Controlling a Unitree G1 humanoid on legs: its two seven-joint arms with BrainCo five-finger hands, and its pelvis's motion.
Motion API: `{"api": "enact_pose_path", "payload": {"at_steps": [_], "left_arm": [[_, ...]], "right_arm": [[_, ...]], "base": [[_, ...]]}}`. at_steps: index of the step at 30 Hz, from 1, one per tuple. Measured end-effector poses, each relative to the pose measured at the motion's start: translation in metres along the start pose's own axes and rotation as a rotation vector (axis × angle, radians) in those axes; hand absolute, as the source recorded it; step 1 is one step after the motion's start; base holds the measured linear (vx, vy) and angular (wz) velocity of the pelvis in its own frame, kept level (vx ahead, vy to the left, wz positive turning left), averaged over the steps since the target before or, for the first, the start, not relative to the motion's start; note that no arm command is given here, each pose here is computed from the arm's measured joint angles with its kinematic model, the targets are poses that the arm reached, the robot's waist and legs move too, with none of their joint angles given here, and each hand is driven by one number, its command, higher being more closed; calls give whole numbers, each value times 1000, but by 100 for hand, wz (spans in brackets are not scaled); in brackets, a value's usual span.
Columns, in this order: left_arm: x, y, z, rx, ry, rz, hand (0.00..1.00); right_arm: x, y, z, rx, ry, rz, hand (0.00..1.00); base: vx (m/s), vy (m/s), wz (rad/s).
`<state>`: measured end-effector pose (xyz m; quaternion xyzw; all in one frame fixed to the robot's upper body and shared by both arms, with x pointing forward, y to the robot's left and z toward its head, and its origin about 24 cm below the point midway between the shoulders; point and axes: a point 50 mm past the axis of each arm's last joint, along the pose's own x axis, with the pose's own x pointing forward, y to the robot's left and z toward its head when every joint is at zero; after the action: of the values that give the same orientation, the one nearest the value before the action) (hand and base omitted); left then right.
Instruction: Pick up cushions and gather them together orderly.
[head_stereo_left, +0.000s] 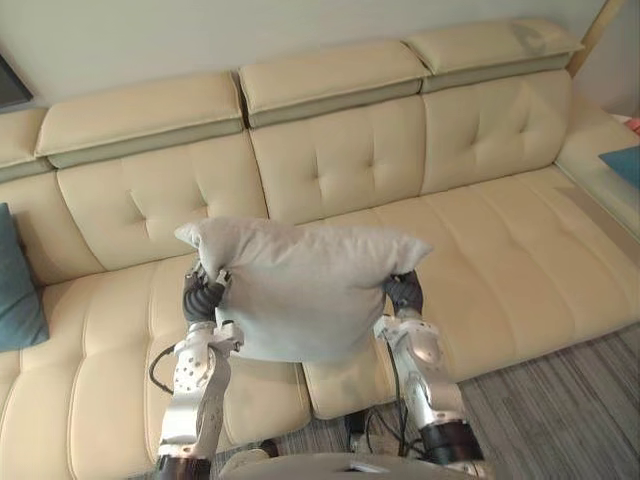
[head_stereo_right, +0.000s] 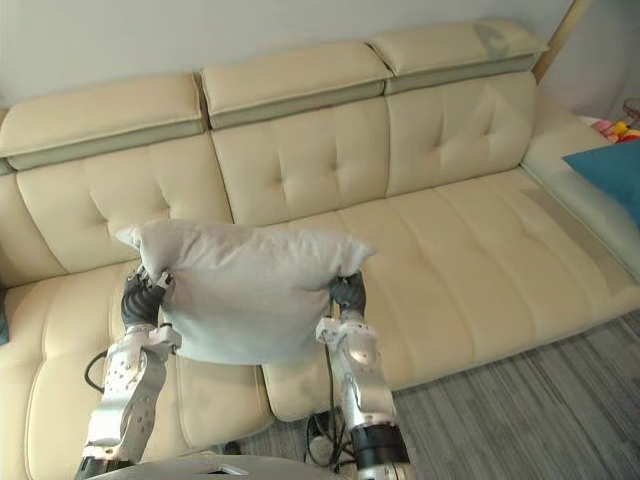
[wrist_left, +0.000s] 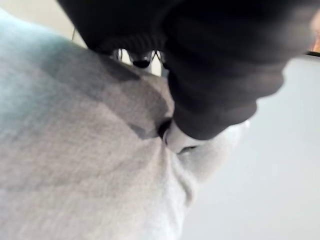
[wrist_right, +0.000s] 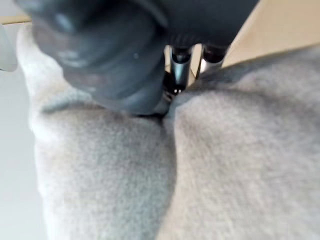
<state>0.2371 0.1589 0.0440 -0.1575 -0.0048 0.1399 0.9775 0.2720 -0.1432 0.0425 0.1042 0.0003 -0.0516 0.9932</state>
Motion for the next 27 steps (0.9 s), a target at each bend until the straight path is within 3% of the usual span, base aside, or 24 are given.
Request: {"api": "enact_pose_path", "payload": {"at_steps": [8,13,19,26,27], "left_arm": [[44,-22,35,29,-145,18,100],[80,-51,95,27,-356,4,100],[99,-82,151,1,-516,-21,100],[103,-109,181,-5,-588,-82,100],[105,-114,184,-6,-588,-90,100]], "right_arm": [[51,44,77,-110,-271,58,100],[67,76,150,-107,-512,76,100],[69,84,190,-78,-638,26,100],[70,75,207,-28,-681,-51,100],[70,74,210,-23,-688,-62,0]], "base": [[-36,28,18],[-75,30,18],[-64,6,16],[-47,39,8],[-44,25,17]]}}
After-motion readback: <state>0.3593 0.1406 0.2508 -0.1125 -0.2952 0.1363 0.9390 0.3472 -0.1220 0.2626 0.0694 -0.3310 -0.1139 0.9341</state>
